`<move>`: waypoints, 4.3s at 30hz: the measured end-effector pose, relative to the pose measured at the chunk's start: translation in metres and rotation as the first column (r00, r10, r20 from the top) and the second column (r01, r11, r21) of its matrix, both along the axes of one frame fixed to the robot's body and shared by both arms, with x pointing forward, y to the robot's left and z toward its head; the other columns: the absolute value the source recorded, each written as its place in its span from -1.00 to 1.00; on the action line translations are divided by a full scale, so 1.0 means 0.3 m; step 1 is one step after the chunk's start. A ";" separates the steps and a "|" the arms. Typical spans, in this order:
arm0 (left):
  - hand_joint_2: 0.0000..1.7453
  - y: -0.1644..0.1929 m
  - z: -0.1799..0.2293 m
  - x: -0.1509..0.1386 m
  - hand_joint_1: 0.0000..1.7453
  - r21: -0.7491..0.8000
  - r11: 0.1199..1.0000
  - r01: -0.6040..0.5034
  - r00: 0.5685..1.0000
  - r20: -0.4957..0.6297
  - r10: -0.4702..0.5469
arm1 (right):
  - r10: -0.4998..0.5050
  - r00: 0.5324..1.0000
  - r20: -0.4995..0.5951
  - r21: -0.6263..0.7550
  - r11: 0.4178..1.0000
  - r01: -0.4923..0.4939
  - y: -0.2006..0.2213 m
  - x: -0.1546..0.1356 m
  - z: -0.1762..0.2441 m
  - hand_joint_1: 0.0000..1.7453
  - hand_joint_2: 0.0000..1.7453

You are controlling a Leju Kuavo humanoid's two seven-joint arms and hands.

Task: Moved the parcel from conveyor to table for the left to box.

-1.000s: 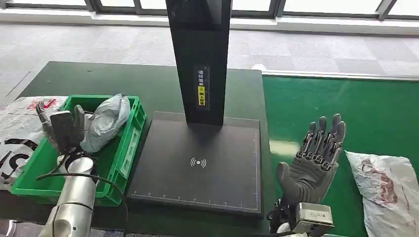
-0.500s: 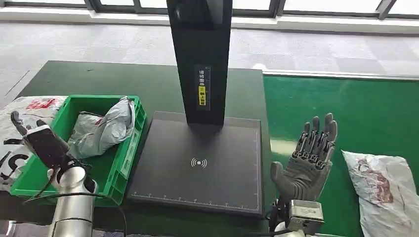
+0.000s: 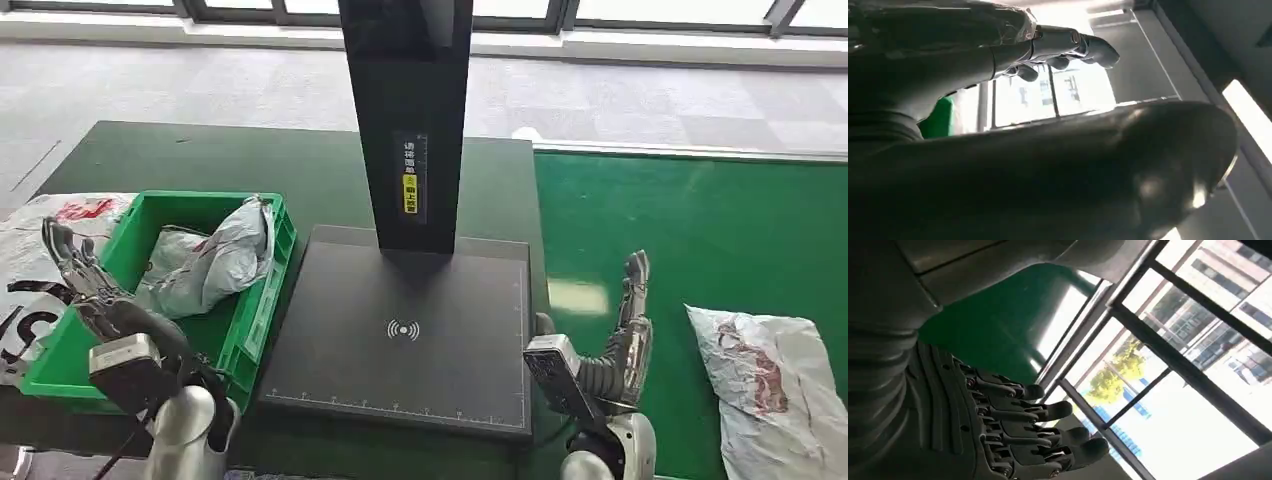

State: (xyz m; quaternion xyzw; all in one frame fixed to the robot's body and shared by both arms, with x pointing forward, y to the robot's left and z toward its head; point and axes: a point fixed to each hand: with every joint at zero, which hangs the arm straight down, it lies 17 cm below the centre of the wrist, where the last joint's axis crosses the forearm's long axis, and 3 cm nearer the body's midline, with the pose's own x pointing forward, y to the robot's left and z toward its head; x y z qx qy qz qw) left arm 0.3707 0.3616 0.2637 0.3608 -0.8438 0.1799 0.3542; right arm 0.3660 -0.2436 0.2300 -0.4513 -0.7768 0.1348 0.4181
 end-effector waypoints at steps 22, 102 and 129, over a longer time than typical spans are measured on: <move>-1.00 -0.303 0.010 0.055 -1.00 -0.197 0.809 0.554 0.832 0.163 -0.530 | -0.501 0.681 -0.534 -0.383 0.862 0.333 -0.612 -0.149 -0.468 -1.00 1.00; -1.00 -0.402 -0.216 0.226 -1.00 -0.330 0.741 0.584 0.793 0.038 -0.608 | -0.039 0.746 -0.664 -0.030 0.999 0.025 -0.496 0.185 -0.750 1.00 1.00; -1.00 -0.446 -0.238 0.206 -1.00 -0.353 0.743 0.568 0.800 0.025 -0.600 | 0.103 0.960 0.260 0.007 0.994 -0.108 -0.134 0.025 0.110 1.00 1.00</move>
